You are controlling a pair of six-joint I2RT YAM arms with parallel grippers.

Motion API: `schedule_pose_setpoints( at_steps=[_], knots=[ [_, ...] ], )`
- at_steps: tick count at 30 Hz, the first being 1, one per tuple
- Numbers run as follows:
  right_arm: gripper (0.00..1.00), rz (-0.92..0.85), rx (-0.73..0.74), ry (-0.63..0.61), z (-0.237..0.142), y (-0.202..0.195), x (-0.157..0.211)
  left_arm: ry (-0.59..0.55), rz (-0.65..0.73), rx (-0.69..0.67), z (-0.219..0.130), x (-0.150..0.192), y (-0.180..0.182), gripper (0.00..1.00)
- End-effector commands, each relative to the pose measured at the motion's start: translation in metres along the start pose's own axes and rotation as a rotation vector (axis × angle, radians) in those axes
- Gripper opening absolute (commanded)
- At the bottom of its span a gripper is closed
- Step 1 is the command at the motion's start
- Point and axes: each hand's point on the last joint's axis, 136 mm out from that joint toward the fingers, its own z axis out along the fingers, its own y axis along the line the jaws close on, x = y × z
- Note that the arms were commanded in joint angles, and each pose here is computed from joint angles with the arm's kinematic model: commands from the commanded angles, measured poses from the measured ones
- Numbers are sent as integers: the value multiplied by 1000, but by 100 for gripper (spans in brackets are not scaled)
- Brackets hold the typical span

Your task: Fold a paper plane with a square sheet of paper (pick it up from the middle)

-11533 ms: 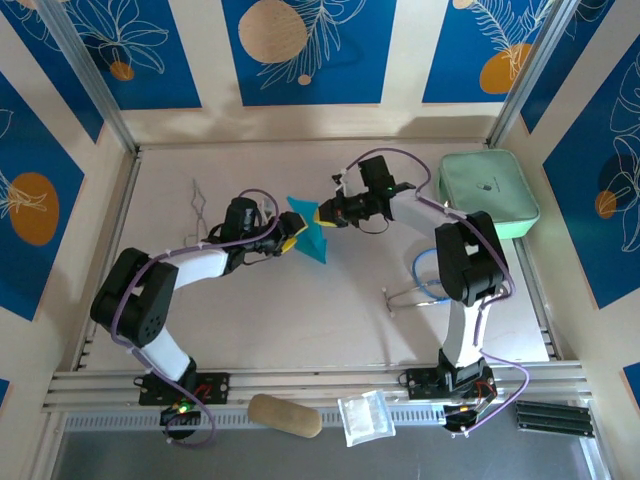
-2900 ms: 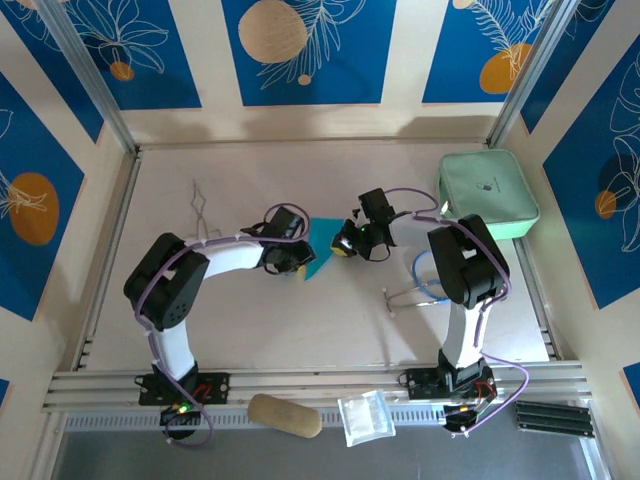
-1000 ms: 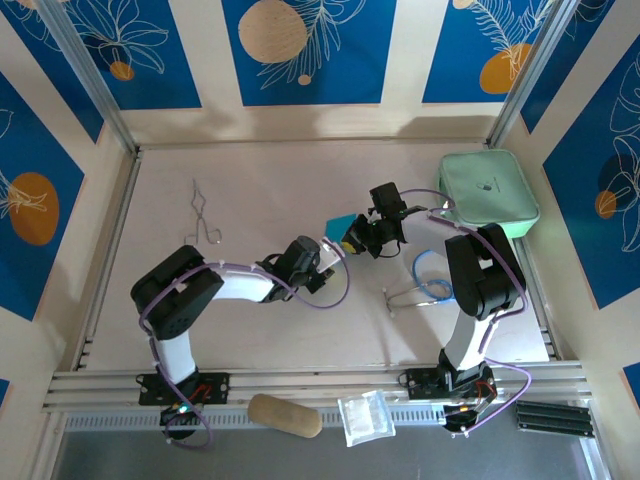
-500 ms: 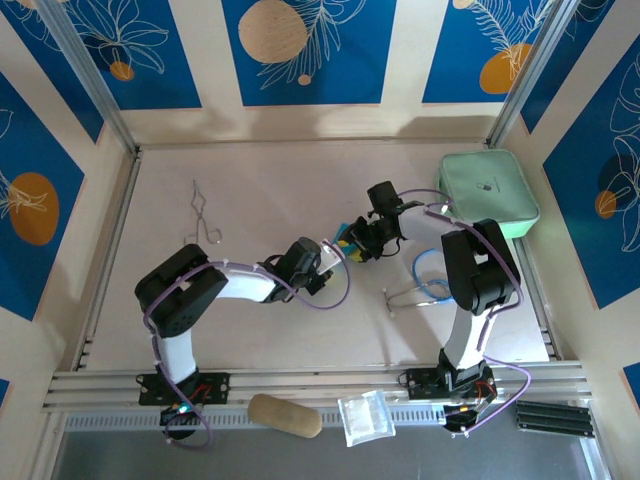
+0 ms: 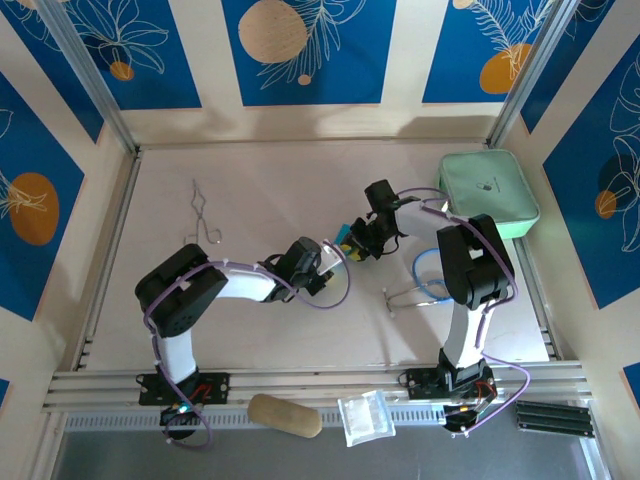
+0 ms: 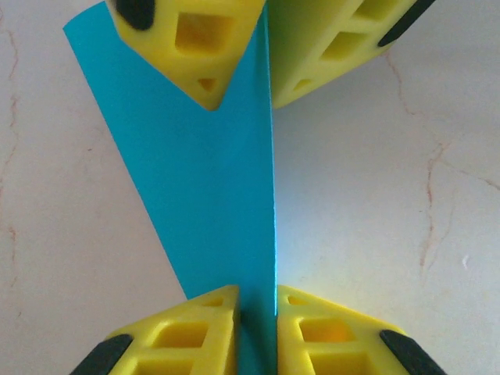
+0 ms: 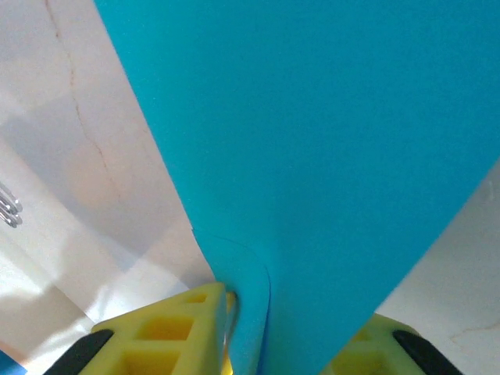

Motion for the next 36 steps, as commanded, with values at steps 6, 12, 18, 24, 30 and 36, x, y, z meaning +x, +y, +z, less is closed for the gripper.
schedule_pose_setpoints(
  at_steps=[6, 12, 18, 24, 30, 36],
  knots=[
    [38, -41, -13, 6, -10, 6, 0, 45, -126, 123, 2, 3, -9, 16],
    [53, -95, -58, -62, -33, 16, -11, 83, -250, 187, -2, 1, -9, 14],
    [57, -104, -79, -74, -44, 14, -17, 88, -295, 200, -3, 1, -5, 14],
    [57, -54, -49, 25, -31, 7, -4, 90, -255, 181, -2, 4, -1, 15],
    [57, -27, -40, 93, -13, 7, 9, 103, -206, 160, 1, 6, 3, 16],
    [51, -8, -19, 135, 1, 4, 13, 96, -158, 141, -1, 4, 6, 18]
  ],
)
